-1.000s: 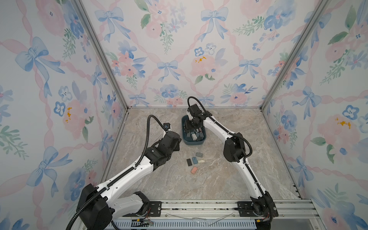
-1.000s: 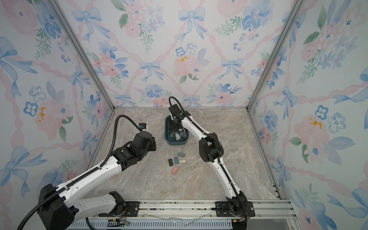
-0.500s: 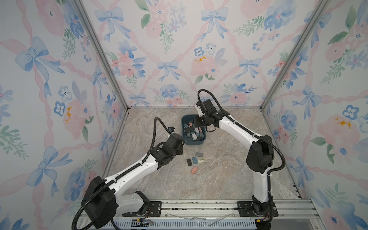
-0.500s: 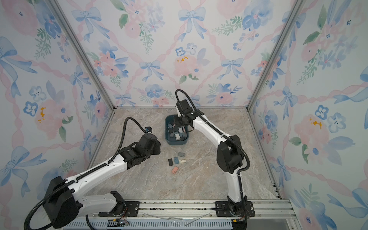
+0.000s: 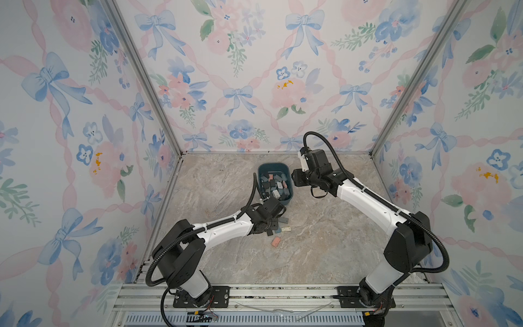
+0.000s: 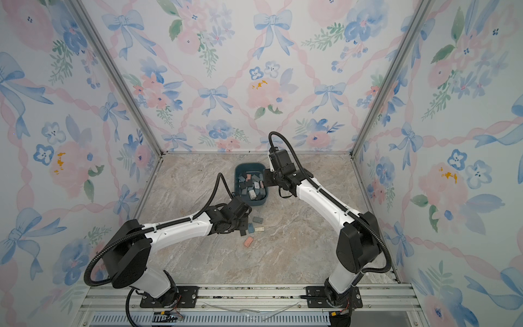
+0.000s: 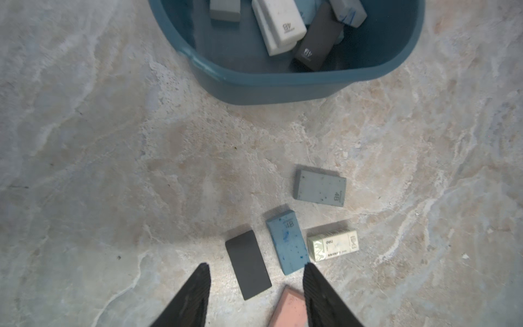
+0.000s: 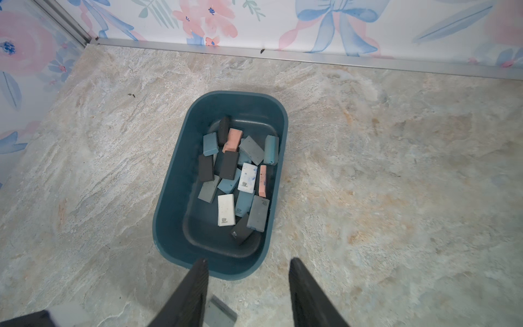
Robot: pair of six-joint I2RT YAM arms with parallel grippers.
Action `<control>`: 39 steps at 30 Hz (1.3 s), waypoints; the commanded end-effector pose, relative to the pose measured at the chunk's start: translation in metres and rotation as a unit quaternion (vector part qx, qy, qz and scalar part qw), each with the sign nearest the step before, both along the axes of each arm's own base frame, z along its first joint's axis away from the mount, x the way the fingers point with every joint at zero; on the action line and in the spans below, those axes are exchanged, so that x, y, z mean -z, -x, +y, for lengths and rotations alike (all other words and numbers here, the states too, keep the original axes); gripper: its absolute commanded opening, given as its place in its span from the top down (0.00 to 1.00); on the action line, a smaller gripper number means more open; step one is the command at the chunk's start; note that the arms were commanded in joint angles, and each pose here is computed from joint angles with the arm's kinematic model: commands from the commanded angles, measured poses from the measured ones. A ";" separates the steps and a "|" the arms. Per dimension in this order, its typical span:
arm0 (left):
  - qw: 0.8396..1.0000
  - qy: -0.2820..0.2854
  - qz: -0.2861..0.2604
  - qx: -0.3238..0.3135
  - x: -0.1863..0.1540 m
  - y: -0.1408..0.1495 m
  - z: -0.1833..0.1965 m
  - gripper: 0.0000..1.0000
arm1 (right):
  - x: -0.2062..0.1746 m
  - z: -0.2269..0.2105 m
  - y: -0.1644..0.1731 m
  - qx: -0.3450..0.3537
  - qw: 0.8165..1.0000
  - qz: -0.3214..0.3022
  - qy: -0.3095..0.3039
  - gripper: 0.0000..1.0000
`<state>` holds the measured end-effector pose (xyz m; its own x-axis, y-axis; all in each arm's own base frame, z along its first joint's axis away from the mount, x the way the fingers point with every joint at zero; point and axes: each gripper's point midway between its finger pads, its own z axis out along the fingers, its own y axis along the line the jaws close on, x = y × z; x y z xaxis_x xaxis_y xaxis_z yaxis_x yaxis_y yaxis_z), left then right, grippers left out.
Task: Put the eraser in the storage box
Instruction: Pick up the eraser from the center of the board.
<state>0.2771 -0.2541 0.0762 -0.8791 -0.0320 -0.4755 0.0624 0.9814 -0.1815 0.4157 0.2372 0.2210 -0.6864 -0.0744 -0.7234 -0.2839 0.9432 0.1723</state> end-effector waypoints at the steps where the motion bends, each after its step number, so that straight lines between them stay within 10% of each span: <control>1: 0.999 0.005 0.031 -0.022 0.010 0.006 -0.004 0.44 | -0.010 -0.011 0.000 0.016 1.000 -0.020 -0.013 0.51; 39: 0.990 -0.082 0.102 -0.051 0.066 0.018 0.009 0.55 | 0.018 -0.027 0.003 0.032 0.999 0.010 -0.023 0.51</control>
